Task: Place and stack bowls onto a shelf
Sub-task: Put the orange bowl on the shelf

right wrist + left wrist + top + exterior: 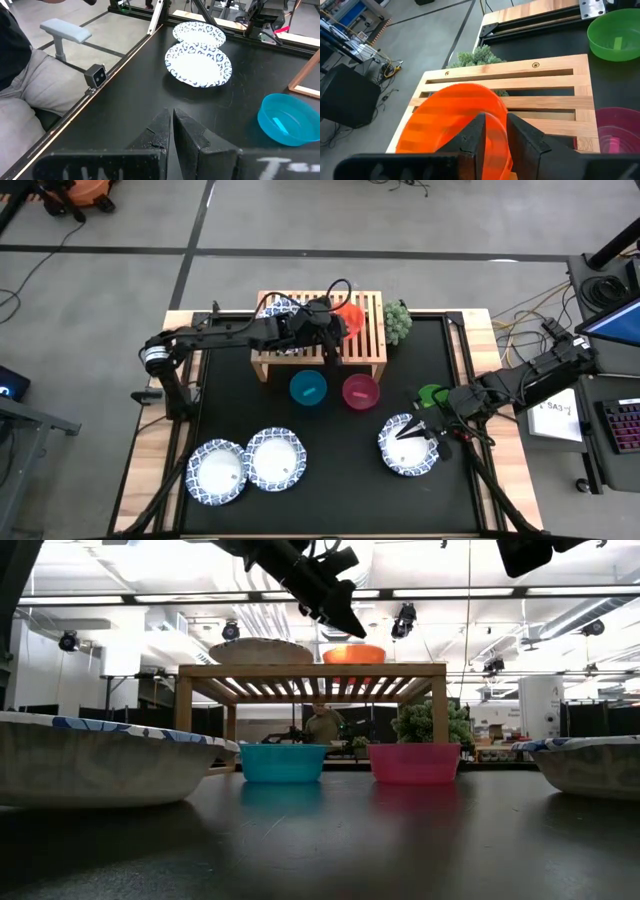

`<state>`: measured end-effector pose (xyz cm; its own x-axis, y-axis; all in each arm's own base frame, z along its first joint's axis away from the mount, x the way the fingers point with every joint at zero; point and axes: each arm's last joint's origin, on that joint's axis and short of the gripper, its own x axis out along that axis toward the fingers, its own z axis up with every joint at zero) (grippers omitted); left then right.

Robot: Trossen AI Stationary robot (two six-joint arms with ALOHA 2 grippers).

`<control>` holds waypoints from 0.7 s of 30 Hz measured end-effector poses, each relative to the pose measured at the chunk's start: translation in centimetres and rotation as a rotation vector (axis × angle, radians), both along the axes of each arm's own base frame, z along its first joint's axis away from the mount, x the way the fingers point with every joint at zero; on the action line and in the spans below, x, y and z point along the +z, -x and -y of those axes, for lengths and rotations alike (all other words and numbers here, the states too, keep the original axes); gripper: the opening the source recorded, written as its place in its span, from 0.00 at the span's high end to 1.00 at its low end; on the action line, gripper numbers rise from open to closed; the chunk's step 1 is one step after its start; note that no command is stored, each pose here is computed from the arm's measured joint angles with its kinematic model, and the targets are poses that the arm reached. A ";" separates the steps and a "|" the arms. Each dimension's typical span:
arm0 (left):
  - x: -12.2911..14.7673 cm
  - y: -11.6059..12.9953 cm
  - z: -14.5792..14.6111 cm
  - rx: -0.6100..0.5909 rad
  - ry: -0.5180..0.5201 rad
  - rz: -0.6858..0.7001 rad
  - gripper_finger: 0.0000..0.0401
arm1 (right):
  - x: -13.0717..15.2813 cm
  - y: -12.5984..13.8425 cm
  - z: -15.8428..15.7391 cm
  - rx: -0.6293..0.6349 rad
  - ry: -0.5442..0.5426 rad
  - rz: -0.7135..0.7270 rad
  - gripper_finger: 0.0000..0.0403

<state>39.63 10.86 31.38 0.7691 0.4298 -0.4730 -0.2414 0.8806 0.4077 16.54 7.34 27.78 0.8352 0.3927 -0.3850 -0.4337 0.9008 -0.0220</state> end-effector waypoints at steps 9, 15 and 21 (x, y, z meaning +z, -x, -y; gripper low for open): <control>3.0 0.2 0.7 0.019 0.061 -0.003 0.84 | 0.0 0.0 0.0 -0.004 0.001 0.001 0.97; 6.6 1.5 3.7 -0.002 0.148 -0.119 0.84 | -0.2 -0.3 0.5 -0.181 0.030 0.007 0.97; 8.4 3.2 8.4 -0.044 0.236 -0.211 0.84 | -0.7 -1.7 0.5 -0.410 0.032 0.031 0.97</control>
